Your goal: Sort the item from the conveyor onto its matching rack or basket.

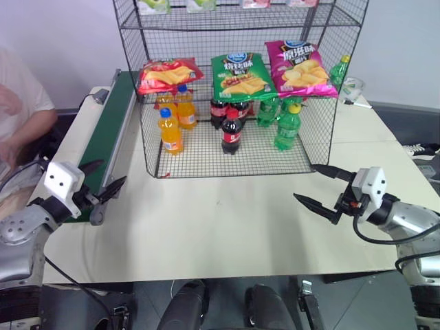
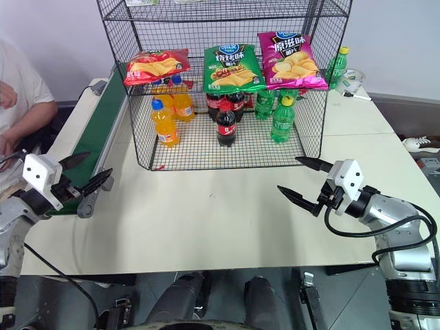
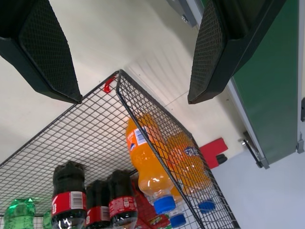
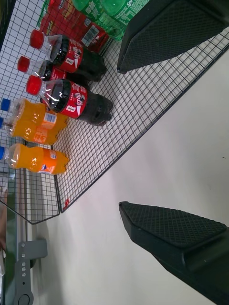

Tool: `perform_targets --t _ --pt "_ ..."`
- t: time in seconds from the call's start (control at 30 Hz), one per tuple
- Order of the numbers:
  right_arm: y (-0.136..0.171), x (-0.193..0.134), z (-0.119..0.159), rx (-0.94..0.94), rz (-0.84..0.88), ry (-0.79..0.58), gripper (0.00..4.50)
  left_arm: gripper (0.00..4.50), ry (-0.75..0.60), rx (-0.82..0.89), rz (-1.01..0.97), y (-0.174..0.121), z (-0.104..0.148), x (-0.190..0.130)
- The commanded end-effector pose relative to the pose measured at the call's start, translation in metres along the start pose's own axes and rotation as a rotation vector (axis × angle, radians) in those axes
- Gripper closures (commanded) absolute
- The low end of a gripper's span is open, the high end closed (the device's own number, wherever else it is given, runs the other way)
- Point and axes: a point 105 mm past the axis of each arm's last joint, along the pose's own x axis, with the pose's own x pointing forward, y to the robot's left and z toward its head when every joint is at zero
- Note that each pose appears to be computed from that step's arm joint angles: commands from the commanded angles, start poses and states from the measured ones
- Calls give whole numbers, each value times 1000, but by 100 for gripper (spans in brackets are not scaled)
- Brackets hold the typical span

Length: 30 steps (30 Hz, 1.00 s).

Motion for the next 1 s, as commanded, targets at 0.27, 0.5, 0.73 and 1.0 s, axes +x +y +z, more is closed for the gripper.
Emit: perform_targets --t 0.27,0.5,0.73,1.0 --pt "-3 3 10 -42 5 -31 0 81 -32 58 3 0 12 3" --pt "-3 3 10 -43 3 -33 0 81 -34 53 0 0 12 4" --pt "-3 3 10 -42 3 -33 0 81 -34 54 -1 0 12 5" --pt "-2 4 10 -42 5 -33 0 81 -34 55 2 0 12 6"
